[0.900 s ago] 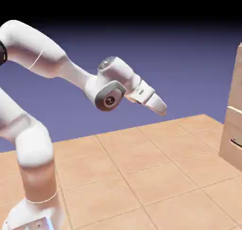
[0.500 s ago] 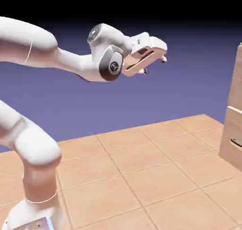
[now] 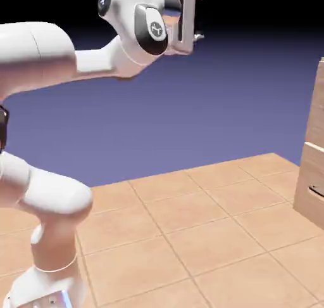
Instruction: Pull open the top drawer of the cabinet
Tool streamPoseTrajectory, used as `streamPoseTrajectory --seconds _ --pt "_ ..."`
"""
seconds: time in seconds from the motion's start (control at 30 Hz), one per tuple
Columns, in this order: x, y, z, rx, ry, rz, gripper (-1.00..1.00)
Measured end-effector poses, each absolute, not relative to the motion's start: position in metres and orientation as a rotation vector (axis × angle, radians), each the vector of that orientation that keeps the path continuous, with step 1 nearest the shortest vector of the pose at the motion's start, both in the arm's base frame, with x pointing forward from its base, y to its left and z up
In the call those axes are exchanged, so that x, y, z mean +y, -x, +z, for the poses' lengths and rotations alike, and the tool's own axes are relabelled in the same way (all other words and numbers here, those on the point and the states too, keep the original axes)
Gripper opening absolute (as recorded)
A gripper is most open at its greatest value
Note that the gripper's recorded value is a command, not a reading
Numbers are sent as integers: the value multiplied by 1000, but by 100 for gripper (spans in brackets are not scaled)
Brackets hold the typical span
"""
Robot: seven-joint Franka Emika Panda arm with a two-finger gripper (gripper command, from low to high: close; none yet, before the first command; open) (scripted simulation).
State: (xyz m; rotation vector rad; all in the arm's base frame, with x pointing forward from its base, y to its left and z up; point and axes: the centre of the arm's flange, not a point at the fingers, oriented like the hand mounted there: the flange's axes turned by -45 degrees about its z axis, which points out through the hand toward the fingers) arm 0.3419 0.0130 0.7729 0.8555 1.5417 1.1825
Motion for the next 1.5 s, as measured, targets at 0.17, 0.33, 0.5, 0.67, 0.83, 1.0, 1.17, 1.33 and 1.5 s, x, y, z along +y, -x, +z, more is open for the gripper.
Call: streamPoseTrajectory --seconds 0.17,0.33,0.5,0.67,0.83,1.0,1.17,1.33,1.5 --pt "-20 -343 799 1508 -580 1016 0" --pt "-58 -356 812 1455 -361 820 0" --pt "-96 -381 812 1403 -186 600 0" --pt "-129 -420 798 1367 -38 361 0" --pt "-154 -469 770 1351 103 110 0" --pt "-167 -526 728 1351 255 -151 0" --pt "-165 -587 673 1356 434 -417 0" --pt "-149 -646 607 1350 652 -685 0" --pt "-118 -699 532 1308 914 -952 0"
